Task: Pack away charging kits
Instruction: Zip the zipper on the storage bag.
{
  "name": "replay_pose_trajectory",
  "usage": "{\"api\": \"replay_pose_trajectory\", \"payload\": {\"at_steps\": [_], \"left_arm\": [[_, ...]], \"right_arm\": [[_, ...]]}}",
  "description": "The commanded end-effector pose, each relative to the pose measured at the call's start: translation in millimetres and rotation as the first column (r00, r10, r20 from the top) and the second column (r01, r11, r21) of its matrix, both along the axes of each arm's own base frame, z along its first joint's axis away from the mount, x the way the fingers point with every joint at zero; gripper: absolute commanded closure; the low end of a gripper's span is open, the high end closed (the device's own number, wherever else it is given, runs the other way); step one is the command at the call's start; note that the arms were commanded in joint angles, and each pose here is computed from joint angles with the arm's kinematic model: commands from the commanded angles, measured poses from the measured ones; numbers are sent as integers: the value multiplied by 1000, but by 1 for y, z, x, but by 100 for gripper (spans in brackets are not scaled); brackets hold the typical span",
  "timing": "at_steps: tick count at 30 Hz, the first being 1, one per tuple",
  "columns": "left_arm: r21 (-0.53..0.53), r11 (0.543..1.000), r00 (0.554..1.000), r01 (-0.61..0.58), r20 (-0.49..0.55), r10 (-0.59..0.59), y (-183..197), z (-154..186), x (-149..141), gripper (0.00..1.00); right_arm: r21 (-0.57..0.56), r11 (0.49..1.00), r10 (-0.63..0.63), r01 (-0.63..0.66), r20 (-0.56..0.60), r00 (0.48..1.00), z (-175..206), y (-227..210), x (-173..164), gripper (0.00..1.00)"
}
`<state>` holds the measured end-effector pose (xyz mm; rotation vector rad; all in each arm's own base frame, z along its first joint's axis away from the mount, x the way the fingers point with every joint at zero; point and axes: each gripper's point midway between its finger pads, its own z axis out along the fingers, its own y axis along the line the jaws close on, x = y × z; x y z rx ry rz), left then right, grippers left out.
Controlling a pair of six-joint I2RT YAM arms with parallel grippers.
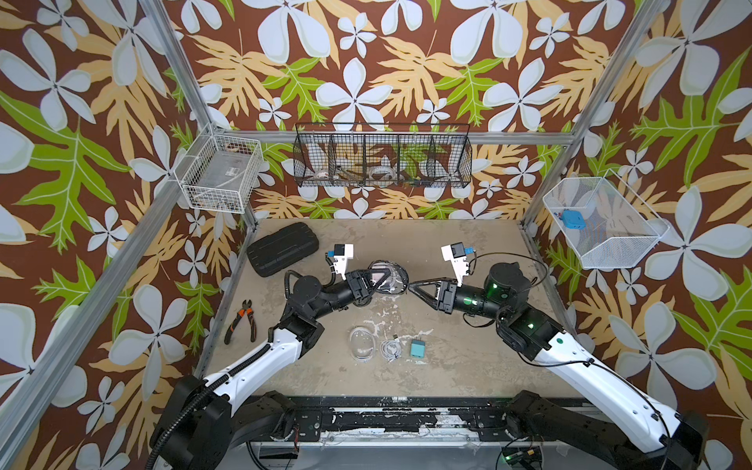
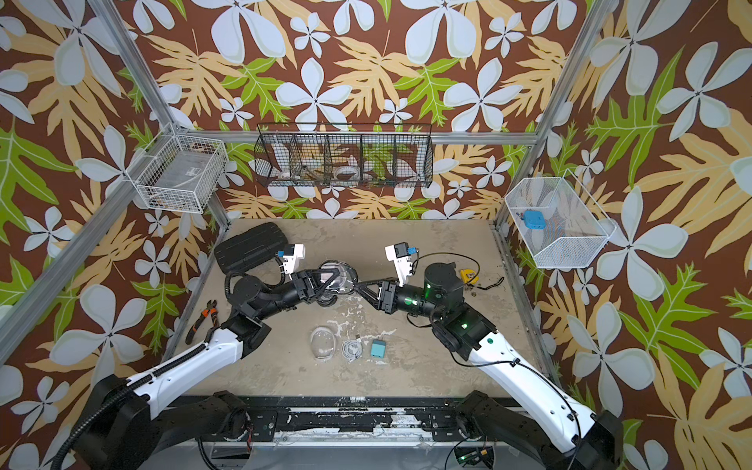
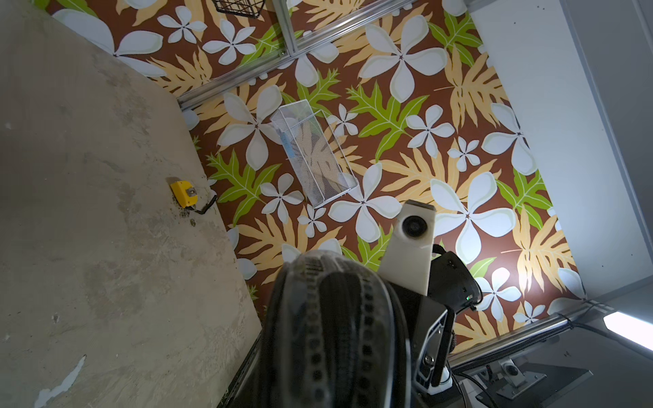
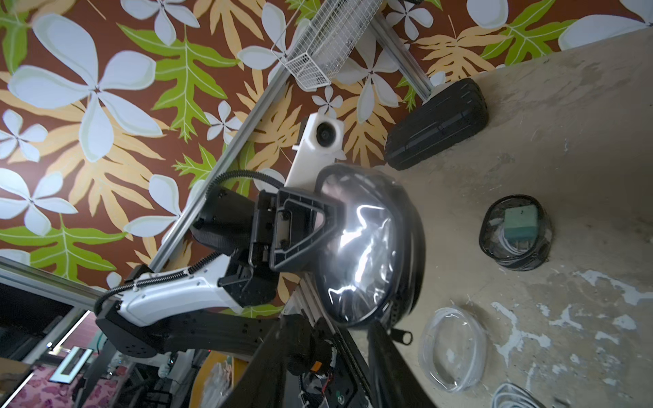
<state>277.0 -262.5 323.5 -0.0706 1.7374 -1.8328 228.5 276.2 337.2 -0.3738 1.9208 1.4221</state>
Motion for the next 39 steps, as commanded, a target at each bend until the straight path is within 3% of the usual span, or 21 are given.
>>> {"api": "replay_pose_trajectory", "payload": {"at_steps": [1, 5, 10, 18, 32, 39], "left_arm": [[52, 997, 993, 49, -109, -44, -4, -14, 1, 90], [53, 996, 987, 70, -152, -61, -7, -12, 1, 90], [37, 996, 983, 82, -166, -75, -8, -6, 0, 89], [49, 995, 979, 90, -190, -79, -10, -11, 1, 87], [38, 991, 973, 125, -199, -115, -14, -13, 0, 87], [35, 991, 972, 131, -202, -121, -15, -13, 0, 86]], "right_arm": [[-207, 978, 47, -31, 74, 996, -32, -1, -1, 59], [-351, 936, 52, 14, 180, 982, -42, -7, 8, 59], [-347, 938, 123, -26, 261, 957, -30, -1, 3, 61], [-364, 926, 203, -103, 249, 947, -41, 8, -3, 65], [-427, 901, 196, -72, 254, 947, -59, 10, 10, 70], [-437, 897, 194, -61, 268, 944, -60, 10, 14, 82]]}}
